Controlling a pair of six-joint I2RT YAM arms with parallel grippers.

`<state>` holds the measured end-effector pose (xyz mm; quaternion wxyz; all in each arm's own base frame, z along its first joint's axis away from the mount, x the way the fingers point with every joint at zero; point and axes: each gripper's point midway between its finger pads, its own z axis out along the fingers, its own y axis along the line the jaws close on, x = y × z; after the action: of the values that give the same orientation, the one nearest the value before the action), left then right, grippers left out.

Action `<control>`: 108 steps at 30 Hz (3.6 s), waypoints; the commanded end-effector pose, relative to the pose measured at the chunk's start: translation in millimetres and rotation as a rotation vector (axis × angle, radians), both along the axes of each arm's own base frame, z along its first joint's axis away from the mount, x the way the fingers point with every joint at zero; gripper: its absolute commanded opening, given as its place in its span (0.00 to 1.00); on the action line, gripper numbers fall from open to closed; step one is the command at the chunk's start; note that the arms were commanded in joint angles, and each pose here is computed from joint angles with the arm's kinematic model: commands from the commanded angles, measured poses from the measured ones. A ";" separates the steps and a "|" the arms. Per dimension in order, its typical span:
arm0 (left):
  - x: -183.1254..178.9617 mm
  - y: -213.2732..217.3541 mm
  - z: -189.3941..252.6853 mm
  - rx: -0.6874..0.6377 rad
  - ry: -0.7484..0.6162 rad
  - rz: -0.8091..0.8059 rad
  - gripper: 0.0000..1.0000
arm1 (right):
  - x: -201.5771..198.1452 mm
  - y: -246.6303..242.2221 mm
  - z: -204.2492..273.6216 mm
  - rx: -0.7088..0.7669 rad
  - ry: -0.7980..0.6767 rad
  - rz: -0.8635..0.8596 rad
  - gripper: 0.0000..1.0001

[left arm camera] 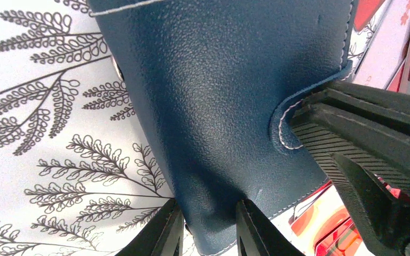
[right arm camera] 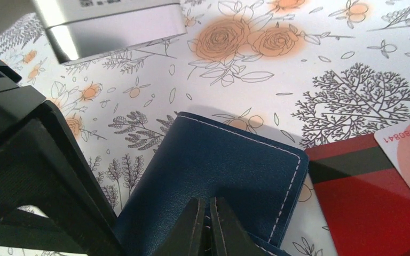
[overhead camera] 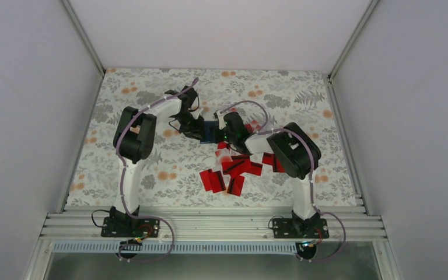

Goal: Put the credit cards into the card holder

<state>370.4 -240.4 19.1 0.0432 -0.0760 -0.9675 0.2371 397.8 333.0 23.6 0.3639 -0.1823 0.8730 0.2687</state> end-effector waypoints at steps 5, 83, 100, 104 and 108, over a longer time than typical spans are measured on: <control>-14.1 1.2 -44.7 0.061 0.075 -0.002 0.26 | -94.9 -65.2 -137.9 -0.321 0.293 -0.005 0.04; 8.3 258.8 123.6 0.377 -1.573 0.488 1.00 | 31.1 -311.5 113.3 -0.162 -0.535 -0.486 0.99; 11.4 251.9 120.2 0.384 -1.573 0.442 1.00 | -5.1 -317.8 121.8 -0.096 -0.657 -0.506 0.99; 11.5 251.8 120.9 0.384 -1.577 0.441 1.00 | -4.6 -317.8 121.5 -0.095 -0.656 -0.506 0.99; 11.5 252.0 120.5 0.386 -1.575 0.441 1.00 | -4.3 -317.8 121.1 -0.096 -0.654 -0.506 0.99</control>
<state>377.4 13.4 127.9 -0.6633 -0.0150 -0.7464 -0.0524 390.5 17.3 123.3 0.6374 -0.0509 0.7660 0.0652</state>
